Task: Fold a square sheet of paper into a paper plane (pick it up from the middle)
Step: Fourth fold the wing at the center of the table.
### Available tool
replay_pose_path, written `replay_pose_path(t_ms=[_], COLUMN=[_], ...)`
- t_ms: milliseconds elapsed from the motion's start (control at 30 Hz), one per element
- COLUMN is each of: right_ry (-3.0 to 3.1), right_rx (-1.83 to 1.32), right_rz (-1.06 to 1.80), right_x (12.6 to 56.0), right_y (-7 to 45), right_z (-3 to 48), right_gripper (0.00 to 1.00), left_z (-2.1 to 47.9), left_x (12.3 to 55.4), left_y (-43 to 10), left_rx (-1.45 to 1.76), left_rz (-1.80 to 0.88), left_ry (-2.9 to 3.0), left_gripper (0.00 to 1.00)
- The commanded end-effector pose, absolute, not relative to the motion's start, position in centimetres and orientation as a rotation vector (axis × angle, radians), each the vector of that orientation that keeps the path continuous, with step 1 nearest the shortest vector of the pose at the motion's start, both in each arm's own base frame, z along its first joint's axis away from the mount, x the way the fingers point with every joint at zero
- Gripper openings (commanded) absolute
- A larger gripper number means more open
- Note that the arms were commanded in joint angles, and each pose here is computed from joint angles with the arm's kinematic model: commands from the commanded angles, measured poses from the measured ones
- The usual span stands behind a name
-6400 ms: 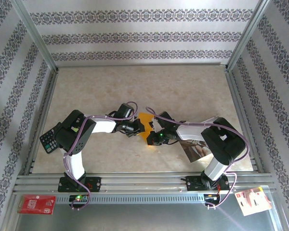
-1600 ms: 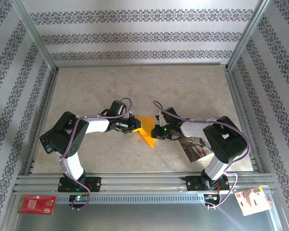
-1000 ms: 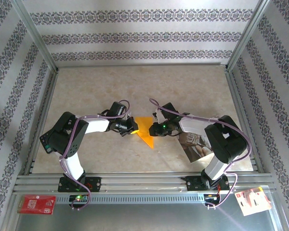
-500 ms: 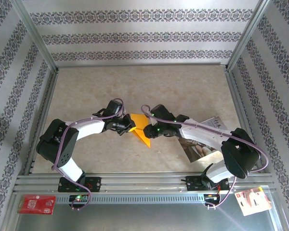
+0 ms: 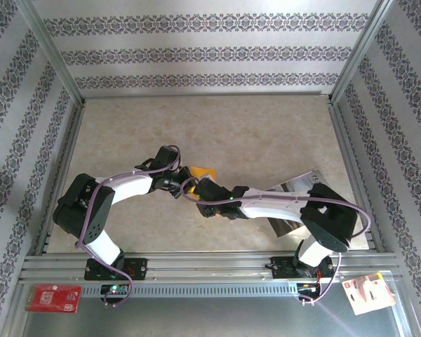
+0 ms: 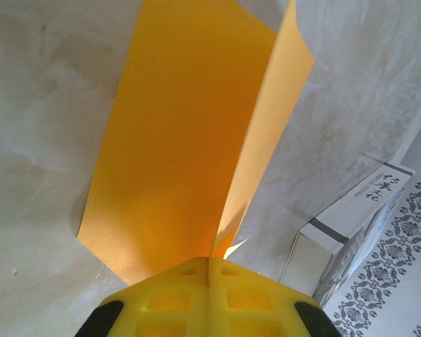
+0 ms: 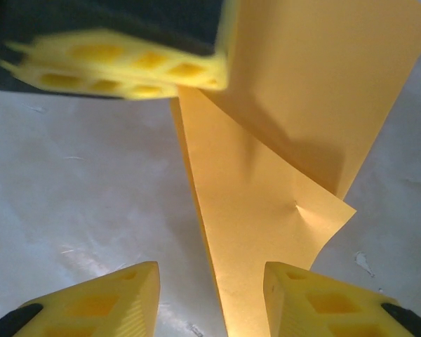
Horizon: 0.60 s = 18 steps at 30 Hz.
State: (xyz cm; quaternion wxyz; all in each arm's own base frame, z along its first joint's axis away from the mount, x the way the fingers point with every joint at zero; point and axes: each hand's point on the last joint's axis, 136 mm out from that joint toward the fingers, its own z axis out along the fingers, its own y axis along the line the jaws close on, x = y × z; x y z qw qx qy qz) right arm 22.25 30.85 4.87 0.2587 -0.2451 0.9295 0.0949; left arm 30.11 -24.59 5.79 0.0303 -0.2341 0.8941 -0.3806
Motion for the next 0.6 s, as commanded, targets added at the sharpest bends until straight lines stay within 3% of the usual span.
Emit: replay_pose_path(t_ms=[0,567], right_ry=[2.466,2.467], right_rx=[-0.569,-0.592], right_rz=[0.115,-0.033], right_x=[23.9,24.1], right_y=[30.5,30.8], right_z=[5.1,3.3], right_gripper=[0.43,0.38], left_z=[5.7,5.5], left_x=[29.2,29.0], left_y=[-25.1,-25.1], left_rx=[-0.746,-0.721], left_rz=[-1.183,-1.175], left_ry=[2.802,2.816], left_gripper=[0.00,0.00])
